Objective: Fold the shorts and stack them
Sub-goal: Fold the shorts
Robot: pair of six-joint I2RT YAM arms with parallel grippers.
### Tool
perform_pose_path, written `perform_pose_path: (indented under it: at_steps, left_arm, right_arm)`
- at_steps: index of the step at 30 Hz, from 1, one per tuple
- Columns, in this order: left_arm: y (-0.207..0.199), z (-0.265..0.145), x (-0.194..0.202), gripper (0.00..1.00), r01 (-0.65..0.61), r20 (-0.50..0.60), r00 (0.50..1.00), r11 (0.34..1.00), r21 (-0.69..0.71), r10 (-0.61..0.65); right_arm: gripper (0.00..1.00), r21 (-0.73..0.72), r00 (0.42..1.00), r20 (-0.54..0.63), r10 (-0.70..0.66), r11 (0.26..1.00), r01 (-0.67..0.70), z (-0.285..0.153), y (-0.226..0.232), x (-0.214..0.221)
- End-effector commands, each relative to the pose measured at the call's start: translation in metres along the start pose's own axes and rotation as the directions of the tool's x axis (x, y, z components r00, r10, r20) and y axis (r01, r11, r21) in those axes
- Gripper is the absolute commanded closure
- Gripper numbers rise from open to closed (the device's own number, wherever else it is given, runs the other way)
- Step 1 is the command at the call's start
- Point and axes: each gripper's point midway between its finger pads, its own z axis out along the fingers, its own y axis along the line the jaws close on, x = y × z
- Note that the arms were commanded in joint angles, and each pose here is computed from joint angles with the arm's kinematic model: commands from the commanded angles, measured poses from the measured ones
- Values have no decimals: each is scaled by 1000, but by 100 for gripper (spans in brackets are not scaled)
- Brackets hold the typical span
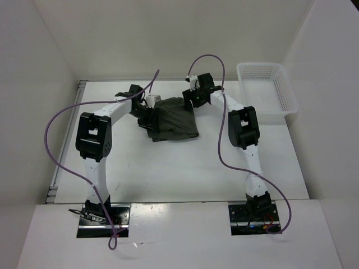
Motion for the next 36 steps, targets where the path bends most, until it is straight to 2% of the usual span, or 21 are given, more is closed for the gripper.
perform_pose_path:
  at_steps: [1,4,5,6,7,8,11,14,19,24,25,27,28,29,30,31,34,36]
  left_arm:
    - [-17,-1,-19,45,-29,43,999,994,106,24]
    - [-22,0,-20,73,-29,45,999,989,144,23]
    - [-24,0,-20,87,-30,45,999,987,156,23]
    - [-24,0,-20,100,-30,45,999,987,156,23]
    - [-24,0,-20,100,-30,45,999,987,156,23]
    - [-22,-7,-19,100,-20,50,999,988,152,13]
    - [-20,-27,-19,100,3,68,998,987,159,-14]
    - [-18,-52,-14,100,41,66,997,990,136,-51]
    - [-31,-58,21,100,101,-48,994,988,115,-96]
    - [-25,-40,62,100,102,-172,980,995,-1,-101]
    - [-19,-30,70,100,89,-193,977,995,-34,-94]
    - [-13,-19,75,85,80,-212,973,995,-53,-90]
    - [-11,-14,82,76,77,-235,968,995,-68,-91]
    - [-6,-10,81,70,72,-232,969,994,-83,-89]
    - [-2,-9,79,66,63,-224,971,993,-99,-84]
    - [1,-8,76,64,54,-214,974,992,-114,-78]
    - [5,-24,59,49,48,-153,986,990,-132,-68]
    - [-1,-38,47,43,45,-111,992,992,-120,-58]
  right_arm:
    - [29,2,998,51,22,1000,-22,6,-1,-16]
    - [42,-15,998,50,40,999,-39,7,7,-16]
    - [56,-15,998,50,40,999,-40,7,7,-16]
    - [62,-16,998,42,55,998,-55,9,8,-12]
    - [72,-6,998,41,55,998,-55,9,6,-12]
    - [77,17,997,48,62,998,-63,5,3,-16]
    - [91,85,996,66,67,994,-73,1,-8,-21]
    - [98,150,988,111,110,981,-126,-8,-17,-33]
    - [100,179,966,168,195,958,-224,-27,-17,-49]
    - [100,193,971,119,208,954,-228,-19,-7,-28]
    - [94,204,971,121,208,952,-229,-20,-9,-28]
    - [81,209,974,117,193,954,-214,-18,-5,-28]
    - [71,209,974,117,193,954,-214,-18,-5,-28]
    - [64,200,977,113,179,959,-199,-18,-4,-28]
    - [57,194,979,130,155,965,-178,-23,2,-39]
    - [44,193,978,144,150,965,-176,-29,3,-45]
    - [30,199,980,181,87,972,-123,-50,5,-66]
    - [27,206,979,200,39,975,-81,-72,8,-81]
